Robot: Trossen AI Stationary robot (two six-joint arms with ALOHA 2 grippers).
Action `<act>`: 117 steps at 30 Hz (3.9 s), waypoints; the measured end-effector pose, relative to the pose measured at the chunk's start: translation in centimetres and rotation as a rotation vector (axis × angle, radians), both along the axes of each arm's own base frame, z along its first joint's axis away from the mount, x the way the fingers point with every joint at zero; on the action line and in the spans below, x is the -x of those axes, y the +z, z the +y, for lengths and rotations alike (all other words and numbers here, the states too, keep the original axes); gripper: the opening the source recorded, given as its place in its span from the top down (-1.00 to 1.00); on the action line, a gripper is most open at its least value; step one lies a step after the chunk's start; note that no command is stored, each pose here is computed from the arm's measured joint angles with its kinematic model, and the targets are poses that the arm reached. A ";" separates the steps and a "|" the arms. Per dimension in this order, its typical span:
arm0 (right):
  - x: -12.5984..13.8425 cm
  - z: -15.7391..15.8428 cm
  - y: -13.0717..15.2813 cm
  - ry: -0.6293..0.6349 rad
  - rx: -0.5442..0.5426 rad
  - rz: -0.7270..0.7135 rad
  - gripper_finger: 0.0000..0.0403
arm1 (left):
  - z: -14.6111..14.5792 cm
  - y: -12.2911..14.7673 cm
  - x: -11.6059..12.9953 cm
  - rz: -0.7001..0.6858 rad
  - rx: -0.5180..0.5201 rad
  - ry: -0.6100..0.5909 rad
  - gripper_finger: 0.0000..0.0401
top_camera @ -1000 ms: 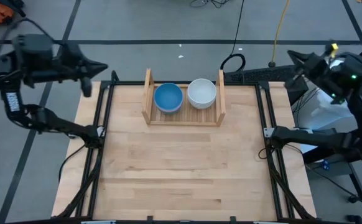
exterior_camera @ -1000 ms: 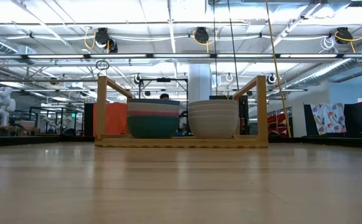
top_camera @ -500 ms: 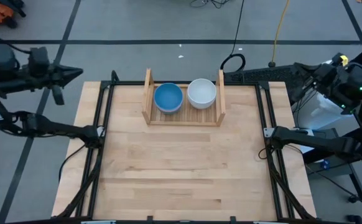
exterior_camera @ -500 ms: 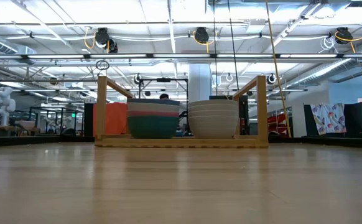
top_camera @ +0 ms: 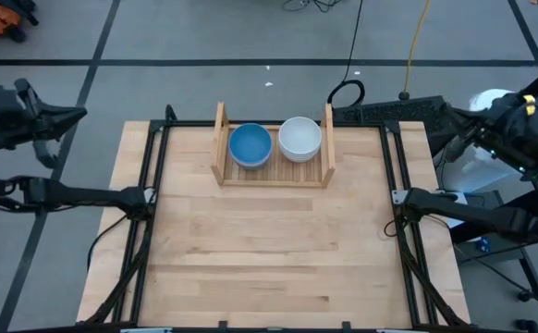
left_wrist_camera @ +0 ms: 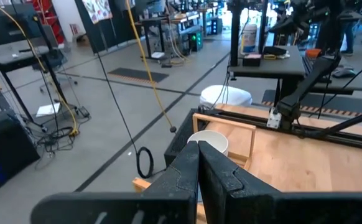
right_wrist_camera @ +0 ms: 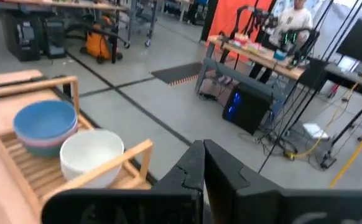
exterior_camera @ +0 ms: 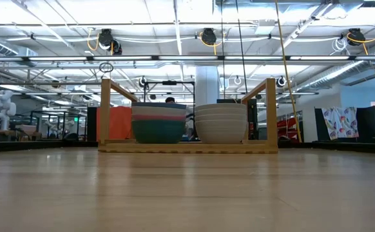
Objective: Place and stack bowls onto a shelf
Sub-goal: Return to Home Position
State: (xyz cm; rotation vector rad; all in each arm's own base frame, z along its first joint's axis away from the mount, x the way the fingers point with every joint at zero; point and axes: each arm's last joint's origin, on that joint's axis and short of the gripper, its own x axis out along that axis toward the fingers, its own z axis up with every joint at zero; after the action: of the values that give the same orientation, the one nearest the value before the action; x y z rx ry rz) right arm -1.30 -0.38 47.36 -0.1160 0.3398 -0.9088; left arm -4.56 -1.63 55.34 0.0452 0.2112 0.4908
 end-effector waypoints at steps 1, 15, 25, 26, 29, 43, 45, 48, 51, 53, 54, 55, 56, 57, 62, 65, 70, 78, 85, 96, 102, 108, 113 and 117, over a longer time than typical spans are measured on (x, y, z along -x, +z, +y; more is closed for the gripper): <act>0.3 0.2 -0.2 -0.003 -0.015 0.003 1.00 | -0.1 -0.1 0.3 -0.004 -0.001 0.000 0.96; 3.7 2.6 -1.3 0.048 -0.039 -0.129 1.00 | -0.9 -2.3 2.1 -0.003 0.042 0.007 0.96; 4.1 3.0 -4.2 0.075 -0.056 -0.143 1.00 | -0.4 -3.9 0.8 0.073 0.099 0.014 0.96; 4.1 3.0 -4.6 0.073 -0.063 -0.143 1.00 | -0.3 -4.1 0.7 0.081 0.105 0.014 0.96; 4.1 3.0 -5.8 0.069 -0.076 -0.158 1.00 | -0.2 -4.6 0.3 0.103 0.115 0.015 0.96; 3.3 2.5 -9.7 0.075 -0.044 -0.209 1.00 | -0.4 -6.8 1.0 0.081 0.156 0.028 0.96; 2.9 2.2 -10.4 0.073 -0.049 -0.207 1.00 | -0.5 -7.1 1.2 0.069 0.148 0.027 0.96; 2.2 1.7 -11.6 0.069 -0.068 -0.202 1.00 | -0.7 -7.7 1.5 0.055 0.147 0.027 0.96; 1.3 1.2 -12.5 0.069 -0.063 -0.224 1.00 | -0.7 -8.3 1.7 0.053 0.160 0.031 0.96; 0.5 0.7 -13.2 0.074 -0.046 -0.219 1.00 | -0.7 -8.7 1.7 0.065 0.154 0.029 0.96; 0.1 0.4 -13.6 0.077 -0.033 -0.215 1.00 | -0.7 -9.0 1.6 0.067 0.141 0.026 0.96; -0.3 0.2 -13.9 0.081 -0.017 -0.216 1.00 | -0.7 -9.1 1.6 0.062 0.123 0.021 0.96; -0.7 -0.1 -14.2 0.083 -0.003 -0.224 1.00 | -0.6 -9.3 1.5 0.057 0.104 0.017 0.96; -1.1 -0.4 -14.5 0.086 0.010 -0.228 1.00 | -0.6 -9.5 1.4 0.058 0.087 0.013 0.96; -3.4 -1.6 -16.3 0.176 0.067 -0.202 1.00 | -0.4 -10.8 0.9 0.074 0.050 0.003 0.96; -4.4 -2.3 -17.2 0.179 0.086 -0.234 1.00 | -0.3 -11.8 0.6 0.081 0.061 0.005 0.96; -5.7 -3.1 -18.7 0.181 0.099 -0.265 1.00 | -0.1 -13.2 0.1 0.078 0.064 0.006 0.96; -6.9 -3.7 -20.9 0.231 0.077 -0.251 1.00 | 0.1 -14.1 -0.8 0.081 0.079 -0.062 0.96; -7.5 -4.1 -22.5 0.226 0.041 -0.225 1.00 | 0.1 -14.2 -1.0 0.078 0.083 -0.093 0.96; -8.8 -5.0 -26.2 0.225 0.044 -0.237 1.00 | 0.1 -14.2 -1.0 0.077 0.083 -0.093 0.96; -9.2 -5.2 -27.7 0.225 0.050 -0.232 1.00 | 0.1 -14.1 -1.1 0.066 0.079 -0.093 0.96; -9.3 -5.3 -28.0 0.223 0.046 -0.225 1.00 | 0.2 -13.9 -1.1 0.057 0.049 -0.099 0.96; -9.3 -5.3 -28.0 0.224 0.051 -0.216 1.00 | 0.2 -13.9 -1.1 0.057 0.050 -0.099 0.96; -9.3 -5.3 -28.0 0.225 0.047 -0.221 1.00 | 0.2 -13.9 -1.1 0.058 0.049 -0.099 0.96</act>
State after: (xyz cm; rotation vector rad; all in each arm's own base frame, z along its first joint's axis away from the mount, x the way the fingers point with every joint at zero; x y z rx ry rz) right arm 7.99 -5.63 19.35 -0.0933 0.0972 -0.6991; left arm -3.46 -1.48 41.47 0.0222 0.2759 0.3859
